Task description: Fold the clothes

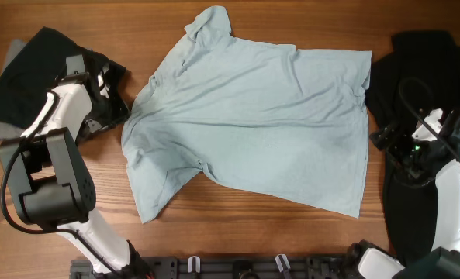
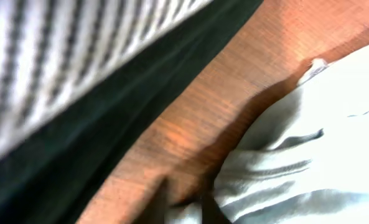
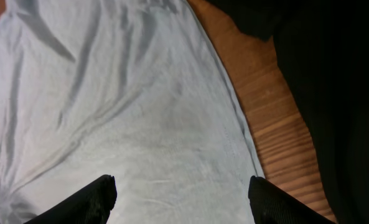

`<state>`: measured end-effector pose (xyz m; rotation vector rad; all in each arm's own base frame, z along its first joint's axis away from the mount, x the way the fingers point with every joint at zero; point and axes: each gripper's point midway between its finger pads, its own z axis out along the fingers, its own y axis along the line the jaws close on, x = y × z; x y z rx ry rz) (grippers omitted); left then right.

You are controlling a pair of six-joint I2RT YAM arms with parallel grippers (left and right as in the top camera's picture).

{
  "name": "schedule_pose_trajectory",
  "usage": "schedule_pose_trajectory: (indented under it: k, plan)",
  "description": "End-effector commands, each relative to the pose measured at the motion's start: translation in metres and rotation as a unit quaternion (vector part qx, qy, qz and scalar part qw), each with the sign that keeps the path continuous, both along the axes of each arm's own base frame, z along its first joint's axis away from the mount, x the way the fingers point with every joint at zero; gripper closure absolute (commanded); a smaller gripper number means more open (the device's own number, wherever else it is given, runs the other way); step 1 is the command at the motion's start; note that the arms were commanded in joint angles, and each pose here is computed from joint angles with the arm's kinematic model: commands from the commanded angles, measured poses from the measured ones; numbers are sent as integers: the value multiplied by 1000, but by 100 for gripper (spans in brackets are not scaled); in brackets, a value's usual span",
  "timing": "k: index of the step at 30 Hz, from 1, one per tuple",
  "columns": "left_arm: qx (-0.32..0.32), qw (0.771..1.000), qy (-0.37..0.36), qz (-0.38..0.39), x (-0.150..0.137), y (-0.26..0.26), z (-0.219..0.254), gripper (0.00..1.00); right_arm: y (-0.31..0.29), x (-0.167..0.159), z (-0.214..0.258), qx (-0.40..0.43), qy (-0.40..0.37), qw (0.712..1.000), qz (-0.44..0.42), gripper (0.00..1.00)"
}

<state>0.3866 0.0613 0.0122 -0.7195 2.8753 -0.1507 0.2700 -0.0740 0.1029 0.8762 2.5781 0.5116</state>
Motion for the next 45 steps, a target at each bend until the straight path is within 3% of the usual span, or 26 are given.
schedule_pose_trajectory:
  k: [1, 2, 3, 5, 7, 9, 10, 11, 14, 15, 19, 22, 26, 29, 33, 34, 36, 45]
  plan:
    - [-18, 999, -50, -10, 20, -3, 11, 96, 2, -4, -16, 13, 28, 1000, -4, 27]
    - [-39, 997, -59, -15, 23, -10, 13, 96, 2, -4, -17, 16, 31, 999, -5, 28]
    - [-71, 995, -69, -24, 26, -21, 16, 87, 2, -4, -18, 17, 33, 999, -5, 28]
    - [-84, 993, -75, -46, 27, -29, 19, 58, 2, -4, -19, 17, 33, 999, -4, 28]
    - [-81, 992, -70, -66, 24, -34, 18, 50, 2, -4, -19, 17, 33, 999, -4, 27]
    - [-77, 991, -61, -94, 19, -41, 15, 48, 2, -3, -19, 16, 32, 999, -4, 28]
    - [-66, 991, -56, -97, 19, -41, 11, 48, 1, -3, -19, 16, 31, 999, -4, 27]
    - [-53, 992, -51, -98, 19, -39, 8, 56, 1, -3, -18, 15, 30, 999, -4, 27]
    - [-44, 993, -45, -98, 20, -37, -1, 91, 0, 0, -18, 12, 25, 1000, -5, 27]
    - [-42, 993, -52, -98, 24, -37, -2, 96, -1, 1, -17, 11, 22, 1000, -5, 27]
    - [-26, 989, -130, -68, 62, -28, 11, 96, -7, 11, -14, 4, 2, 1000, -17, 27]
    - [-40, 986, -152, -52, 72, -31, 17, 96, -9, 14, -12, 0, -6, 1000, -17, 27]
    - [-40, 989, -107, -94, 50, -40, 6, 48, -9, 15, -12, -1, -7, 1000, -17, 27]
    - [-40, 988, -96, -113, 46, -48, 1, 37, -10, 17, -12, -3, -11, 1000, -17, 27]
    - [-45, 988, -75, -124, 41, -58, -13, 53, -10, 17, -12, -3, -11, 1000, -17, 27]
    - [-48, 989, -63, -128, 38, -62, -23, 71, -10, 17, -12, -3, -11, 1000, -17, 27]
    - [-41, 989, -64, -128, 40, -61, -26, 94, -10, 17, -12, -3, -11, 1000, -17, 27]
    - [0, 978, -185, -94, 113, -41, 29, 96, -11, 18, -11, -6, -15, 1000, -17, 27]
